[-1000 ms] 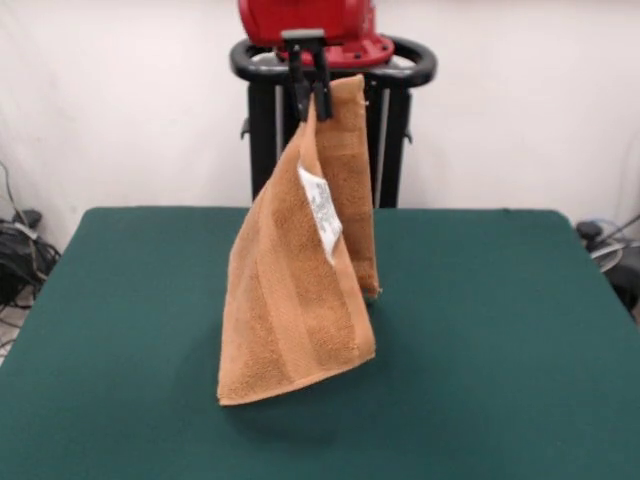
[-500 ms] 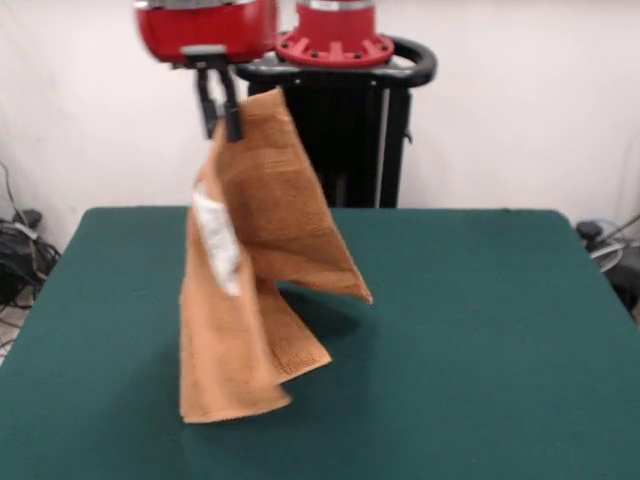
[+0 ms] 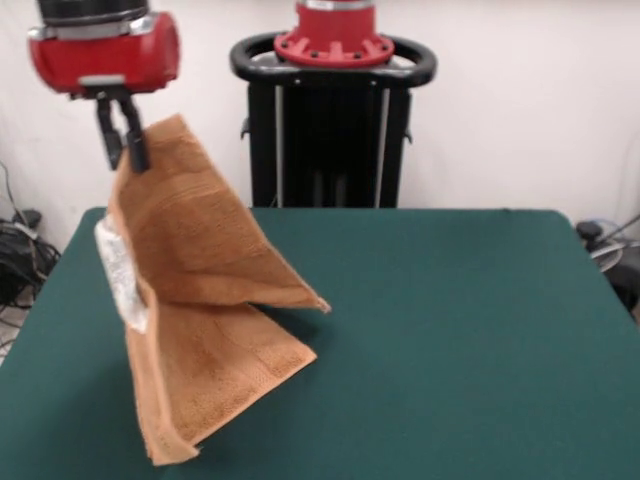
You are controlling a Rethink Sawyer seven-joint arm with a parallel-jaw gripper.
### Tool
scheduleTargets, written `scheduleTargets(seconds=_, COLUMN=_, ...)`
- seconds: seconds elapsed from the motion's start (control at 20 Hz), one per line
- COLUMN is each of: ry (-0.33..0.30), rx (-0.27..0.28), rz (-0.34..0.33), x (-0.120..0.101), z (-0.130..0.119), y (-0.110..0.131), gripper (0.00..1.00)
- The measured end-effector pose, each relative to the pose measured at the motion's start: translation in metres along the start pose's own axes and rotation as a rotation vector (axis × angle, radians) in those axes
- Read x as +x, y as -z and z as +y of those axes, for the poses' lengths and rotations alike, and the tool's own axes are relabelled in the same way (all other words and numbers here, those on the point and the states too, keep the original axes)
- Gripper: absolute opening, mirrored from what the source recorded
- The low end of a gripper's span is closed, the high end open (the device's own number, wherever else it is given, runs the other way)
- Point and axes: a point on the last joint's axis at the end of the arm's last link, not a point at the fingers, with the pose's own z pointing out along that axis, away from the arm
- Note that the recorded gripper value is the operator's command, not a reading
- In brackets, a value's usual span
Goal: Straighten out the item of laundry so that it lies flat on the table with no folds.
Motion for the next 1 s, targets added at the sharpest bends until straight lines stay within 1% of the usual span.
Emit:
scheduleTargets(seconds=0.05, ry=0.007, rx=0.004, rz=0.002, x=0.001, z=-0.012, y=-0.005, gripper=0.00)
scheduleTargets(seconds=0.25, ry=0.018, rx=0.010, rz=0.004, x=0.009, z=-0.038, y=-0.019, gripper=0.00)
scheduleTargets(seconds=0.3, ry=0.020, rx=0.010, rz=-0.004, x=0.014, z=-0.055, y=-0.031, gripper=0.00)
scheduleTargets(seconds=0.55, ry=0.005, rx=0.019, rz=-0.032, x=0.028, z=-0.090, y=-0.058, gripper=0.00)
scheduleTargets(seconds=0.6, ry=-0.003, rx=0.026, rz=-0.054, x=0.035, z=-0.106, y=-0.072, gripper=0.00)
scheduleTargets(seconds=0.75, ry=-0.004, rx=0.032, rz=-0.071, x=0.040, z=-0.116, y=-0.082, gripper=0.00)
scheduleTargets(seconds=0.8, ry=-0.005, rx=0.038, rz=-0.083, x=0.047, z=-0.125, y=-0.092, gripper=0.00)
scheduleTargets(seconds=1.0, ry=0.001, rx=0.045, rz=-0.089, x=0.059, z=-0.134, y=-0.101, gripper=0.00)
